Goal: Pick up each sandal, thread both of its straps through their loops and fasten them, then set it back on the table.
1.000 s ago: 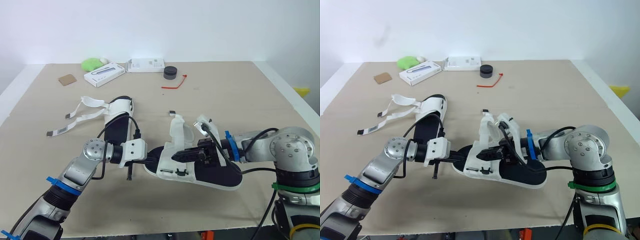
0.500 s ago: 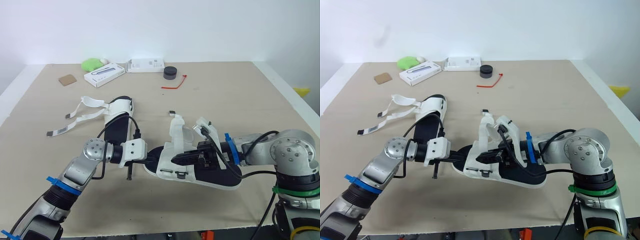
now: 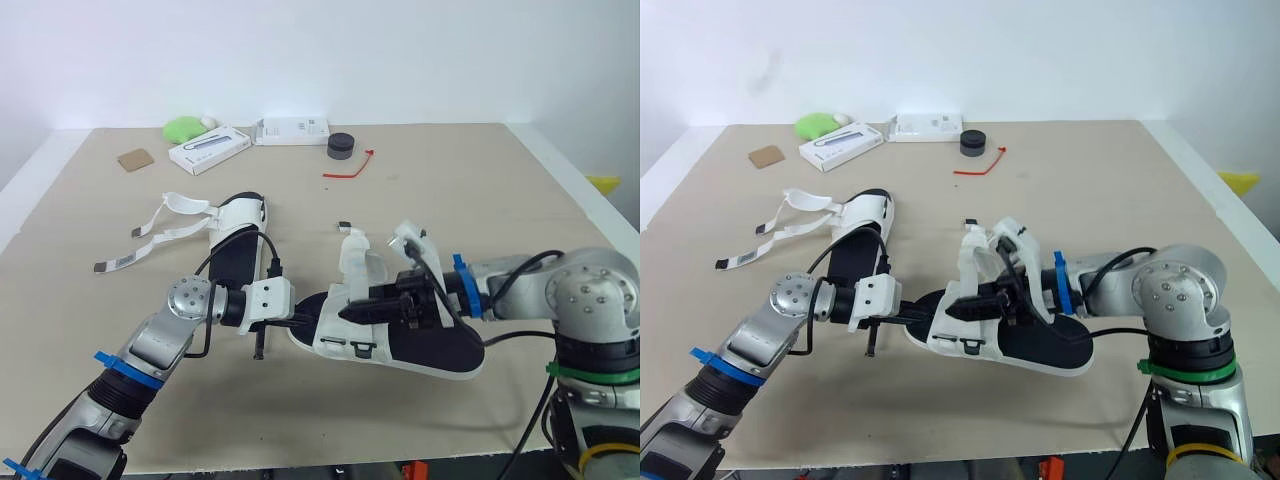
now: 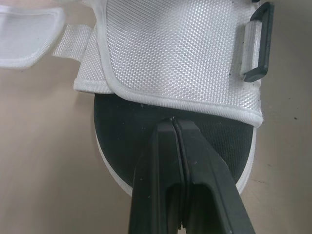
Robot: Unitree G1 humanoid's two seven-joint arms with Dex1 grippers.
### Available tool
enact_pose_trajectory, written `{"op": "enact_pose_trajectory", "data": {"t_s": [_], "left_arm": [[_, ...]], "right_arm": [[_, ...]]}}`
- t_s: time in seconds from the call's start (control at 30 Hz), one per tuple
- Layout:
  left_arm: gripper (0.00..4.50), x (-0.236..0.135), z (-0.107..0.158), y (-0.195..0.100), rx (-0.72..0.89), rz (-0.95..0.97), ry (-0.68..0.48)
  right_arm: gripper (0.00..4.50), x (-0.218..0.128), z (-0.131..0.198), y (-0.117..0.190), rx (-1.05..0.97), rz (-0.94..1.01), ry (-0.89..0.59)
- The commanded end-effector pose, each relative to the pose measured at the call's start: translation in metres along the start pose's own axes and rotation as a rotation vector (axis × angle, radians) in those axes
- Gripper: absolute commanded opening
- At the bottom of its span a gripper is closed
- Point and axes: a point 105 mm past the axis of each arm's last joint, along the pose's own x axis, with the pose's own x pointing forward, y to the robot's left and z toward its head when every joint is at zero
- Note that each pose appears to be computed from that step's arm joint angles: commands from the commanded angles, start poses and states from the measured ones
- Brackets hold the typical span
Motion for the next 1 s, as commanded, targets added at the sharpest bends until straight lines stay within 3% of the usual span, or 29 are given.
{"op": "enact_pose_trajectory", "data": {"t_s": [0.03,0.17,0.27,0.37,0.4,1.0], "left_arm": [[0.00,0.001,-0.010,-0.002,-0.019,-0.007,0.044],[0.00,0.000,-0.010,-0.002,-0.019,-0.004,0.045],[0.00,-0.001,-0.011,-0.003,-0.021,-0.001,0.047],[0.00,-0.001,-0.011,-0.003,-0.022,0.000,0.048],[0.00,-0.001,-0.011,-0.003,-0.023,0.000,0.049],[0.00,0.001,-0.010,-0.005,-0.023,-0.010,0.047]], "right_arm": [[2.38,-0.010,0.020,0.000,-0.020,-0.003,-0.064],[2.38,-0.010,0.024,-0.003,-0.003,-0.003,-0.066],[1.67,-0.010,0.022,-0.005,0.016,-0.006,-0.053],[0.29,-0.010,0.020,-0.005,0.023,-0.001,-0.041],[0.04,-0.010,0.018,-0.004,0.025,0.006,-0.034],[0.04,-0.004,-0.011,0.004,-0.024,-0.003,0.005]]}}
